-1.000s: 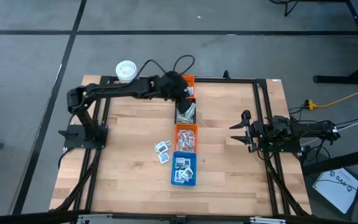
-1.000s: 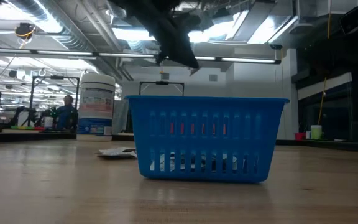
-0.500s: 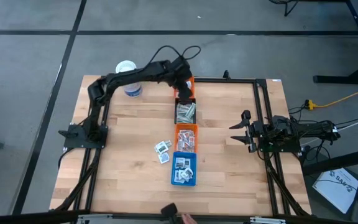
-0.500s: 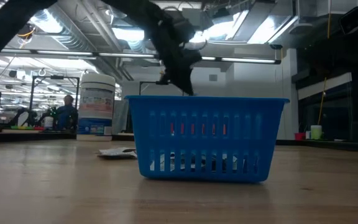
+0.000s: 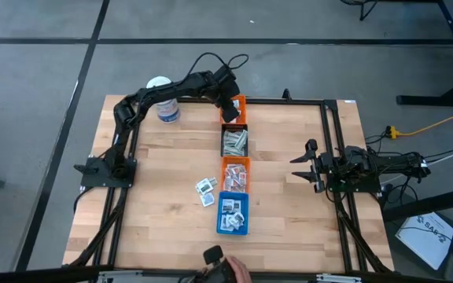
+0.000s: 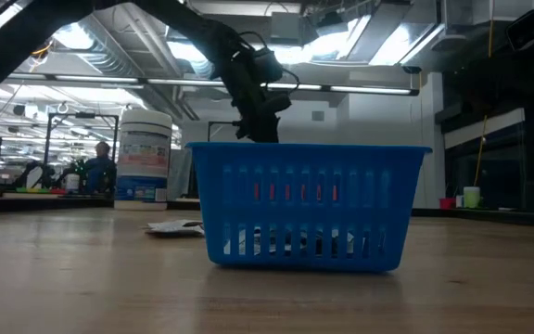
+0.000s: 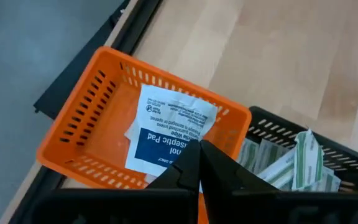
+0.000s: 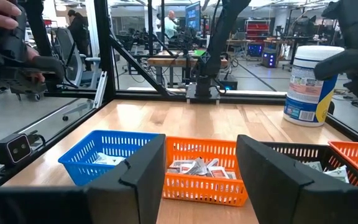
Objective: Pick & Place First Aid Supplies
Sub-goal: Put the blue alcohol pad into the top orange bin, then put the gray towelette pack into the blue bin
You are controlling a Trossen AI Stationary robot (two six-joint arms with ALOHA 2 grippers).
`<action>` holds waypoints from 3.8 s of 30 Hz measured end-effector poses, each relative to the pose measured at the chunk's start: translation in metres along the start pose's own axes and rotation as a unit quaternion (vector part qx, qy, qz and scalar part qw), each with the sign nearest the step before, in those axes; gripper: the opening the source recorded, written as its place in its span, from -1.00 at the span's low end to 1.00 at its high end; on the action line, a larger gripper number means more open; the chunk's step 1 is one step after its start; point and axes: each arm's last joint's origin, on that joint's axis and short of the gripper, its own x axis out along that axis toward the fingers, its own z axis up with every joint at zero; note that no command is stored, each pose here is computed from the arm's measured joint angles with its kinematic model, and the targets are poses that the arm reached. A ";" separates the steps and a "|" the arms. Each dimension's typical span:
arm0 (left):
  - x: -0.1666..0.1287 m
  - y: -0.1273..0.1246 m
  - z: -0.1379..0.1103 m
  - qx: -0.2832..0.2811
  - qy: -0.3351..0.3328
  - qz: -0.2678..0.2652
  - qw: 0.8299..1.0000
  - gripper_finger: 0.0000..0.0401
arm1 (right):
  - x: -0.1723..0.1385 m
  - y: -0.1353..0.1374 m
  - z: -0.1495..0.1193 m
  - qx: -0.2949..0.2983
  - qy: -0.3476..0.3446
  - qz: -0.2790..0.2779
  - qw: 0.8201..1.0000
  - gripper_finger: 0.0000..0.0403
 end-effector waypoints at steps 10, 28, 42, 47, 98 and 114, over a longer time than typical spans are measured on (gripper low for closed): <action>0.003 0.004 -0.001 -0.010 0.001 0.005 1.000 -0.76 | 0.000 0.000 0.000 0.000 0.000 0.000 1.000 -0.03; -0.022 -0.033 0.014 0.060 -0.054 0.001 0.997 -0.27 | 0.000 0.000 0.000 0.000 0.000 0.000 1.000 -0.03; -0.076 -0.142 0.011 0.184 -0.098 -0.037 0.977 -0.34 | 0.000 0.000 0.000 0.000 0.000 0.000 1.000 -0.03; -0.082 -0.187 -0.006 0.243 -0.071 -0.022 0.967 -0.35 | 0.000 0.000 0.000 0.000 0.000 0.000 1.000 -0.03; -0.079 -0.243 -0.159 0.327 0.064 -0.010 0.943 -0.37 | 0.000 0.000 0.000 0.000 0.000 0.000 1.000 -0.03; -0.062 -0.249 -0.190 0.353 0.062 -0.005 0.934 -0.37 | 0.000 0.000 0.000 0.000 0.000 0.000 1.000 -0.03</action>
